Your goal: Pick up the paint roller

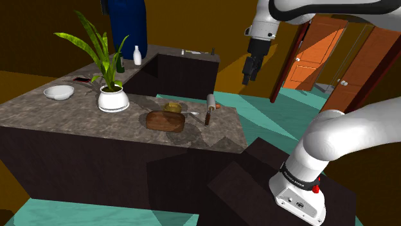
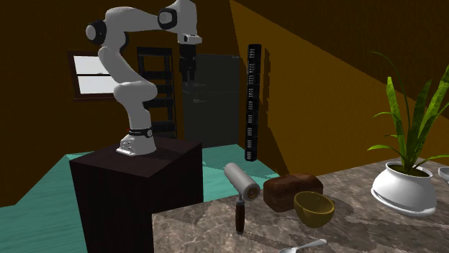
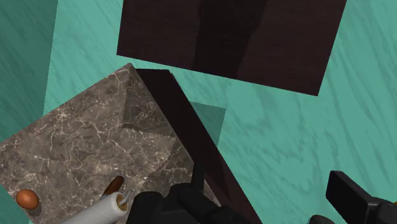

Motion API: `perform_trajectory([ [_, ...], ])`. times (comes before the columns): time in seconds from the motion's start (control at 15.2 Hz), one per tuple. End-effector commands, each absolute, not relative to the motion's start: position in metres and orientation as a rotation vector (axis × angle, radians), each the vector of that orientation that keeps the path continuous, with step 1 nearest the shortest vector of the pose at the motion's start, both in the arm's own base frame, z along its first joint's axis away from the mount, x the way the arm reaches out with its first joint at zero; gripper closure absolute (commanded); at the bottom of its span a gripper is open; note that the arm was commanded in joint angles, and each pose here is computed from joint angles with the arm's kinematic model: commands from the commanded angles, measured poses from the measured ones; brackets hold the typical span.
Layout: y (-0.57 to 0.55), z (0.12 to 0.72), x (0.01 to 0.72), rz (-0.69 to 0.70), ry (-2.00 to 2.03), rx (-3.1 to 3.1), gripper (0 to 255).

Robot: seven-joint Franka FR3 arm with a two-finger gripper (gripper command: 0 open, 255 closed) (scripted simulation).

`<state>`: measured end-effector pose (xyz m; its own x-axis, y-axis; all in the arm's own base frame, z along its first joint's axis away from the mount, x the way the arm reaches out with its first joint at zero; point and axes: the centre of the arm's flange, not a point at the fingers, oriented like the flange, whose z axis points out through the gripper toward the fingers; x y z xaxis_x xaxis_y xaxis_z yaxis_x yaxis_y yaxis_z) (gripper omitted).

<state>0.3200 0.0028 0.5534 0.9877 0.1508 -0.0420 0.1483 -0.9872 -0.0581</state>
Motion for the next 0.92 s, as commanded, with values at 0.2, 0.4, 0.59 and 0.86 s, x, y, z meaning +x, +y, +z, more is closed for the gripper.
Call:
perform_trajectory([
  [0.2, -0.001, 0.53, 0.351, 0.078, -0.14, -3.099, 0],
  [0.4, -0.006, 0.506, 0.382, 0.084, -0.048, -3.119, 0],
  [0.59, -0.015, 0.483, 0.413, 0.09, 0.045, -3.135, 0],
  [0.86, -0.029, 0.451, 0.453, 0.098, 0.171, -3.153, 0],
])
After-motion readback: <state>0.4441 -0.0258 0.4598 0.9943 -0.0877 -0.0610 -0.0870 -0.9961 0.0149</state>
